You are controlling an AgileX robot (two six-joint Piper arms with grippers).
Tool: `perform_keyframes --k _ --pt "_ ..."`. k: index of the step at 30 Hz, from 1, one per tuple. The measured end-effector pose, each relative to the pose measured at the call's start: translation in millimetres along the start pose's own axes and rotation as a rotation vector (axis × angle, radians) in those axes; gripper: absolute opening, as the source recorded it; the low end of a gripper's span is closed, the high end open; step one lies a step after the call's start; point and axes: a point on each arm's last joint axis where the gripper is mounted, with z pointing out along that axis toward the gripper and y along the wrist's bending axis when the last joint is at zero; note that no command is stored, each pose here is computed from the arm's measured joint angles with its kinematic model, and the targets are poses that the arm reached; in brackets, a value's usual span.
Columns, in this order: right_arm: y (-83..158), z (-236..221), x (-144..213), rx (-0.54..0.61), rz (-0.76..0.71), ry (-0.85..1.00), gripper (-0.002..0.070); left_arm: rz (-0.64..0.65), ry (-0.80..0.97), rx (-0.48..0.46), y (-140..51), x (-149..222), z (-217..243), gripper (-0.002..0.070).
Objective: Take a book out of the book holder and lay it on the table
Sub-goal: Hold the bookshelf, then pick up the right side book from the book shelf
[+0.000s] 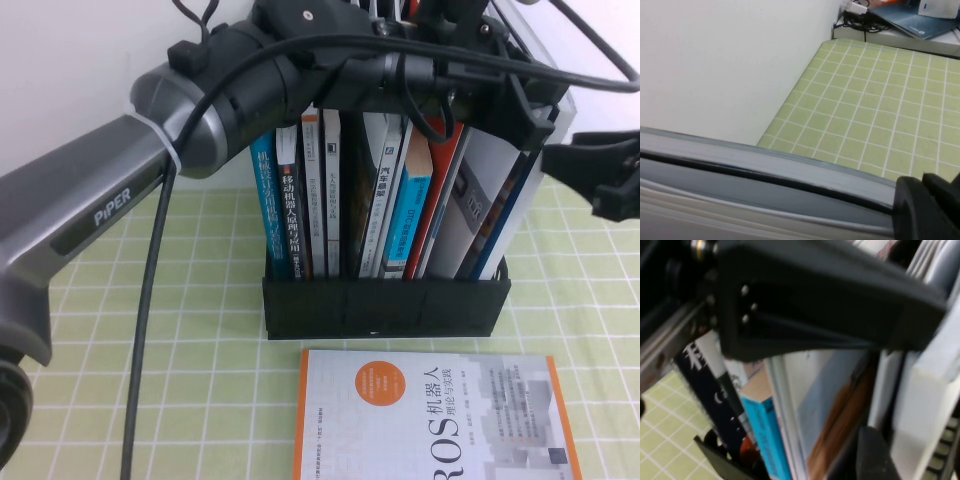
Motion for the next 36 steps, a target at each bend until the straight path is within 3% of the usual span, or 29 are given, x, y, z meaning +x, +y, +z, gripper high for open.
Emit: perform_keyframes --k 6,23,36 --pt "1 12 4 -0.013 -0.011 0.028 0.0335 -0.009 0.009 -0.005 0.3 0 0 -0.0002" --pt "-17 15 4 0.156 -0.051 0.064 0.0335 -0.035 0.016 -0.034 14.5 3 -8 -0.0003" --pt "-32 49 10 0.073 -0.020 0.093 0.0306 -0.044 0.024 -0.017 14.2 4 -9 -0.0003"
